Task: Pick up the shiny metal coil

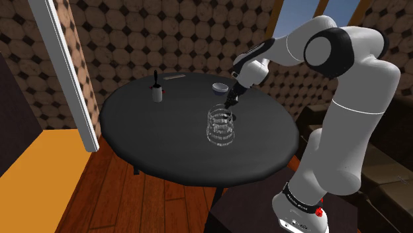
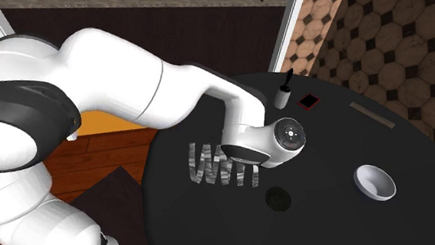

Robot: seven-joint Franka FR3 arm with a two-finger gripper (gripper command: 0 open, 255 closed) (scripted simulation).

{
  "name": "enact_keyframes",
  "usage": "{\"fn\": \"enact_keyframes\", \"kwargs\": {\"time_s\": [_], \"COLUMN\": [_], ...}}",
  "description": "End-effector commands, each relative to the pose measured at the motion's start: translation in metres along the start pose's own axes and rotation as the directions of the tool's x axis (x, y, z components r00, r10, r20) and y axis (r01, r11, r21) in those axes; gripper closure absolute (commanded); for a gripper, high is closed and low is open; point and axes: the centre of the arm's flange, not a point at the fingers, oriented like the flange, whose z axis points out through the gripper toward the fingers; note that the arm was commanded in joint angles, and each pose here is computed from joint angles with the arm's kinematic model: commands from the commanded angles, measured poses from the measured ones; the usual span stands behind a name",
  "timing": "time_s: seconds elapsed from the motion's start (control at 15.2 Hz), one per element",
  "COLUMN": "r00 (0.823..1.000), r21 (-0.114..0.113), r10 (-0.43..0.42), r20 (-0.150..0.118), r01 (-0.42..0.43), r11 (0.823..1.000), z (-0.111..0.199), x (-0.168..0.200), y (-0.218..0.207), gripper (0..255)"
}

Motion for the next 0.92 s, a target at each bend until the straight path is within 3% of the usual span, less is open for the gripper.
{"fn": "enact_keyframes", "kwargs": {"time_s": [0.0,0.86], "r00": [1.000,1.000], "r21": [0.000,-0.001], "r10": [0.000,0.000], "r20": [0.000,0.000], "r01": [0.000,0.000], "r11": [1.000,1.000], "z": [-0.010,-0.064], "x": [0.005,0.028], "y": [0.002,0.005], "gripper": [255,255]}}
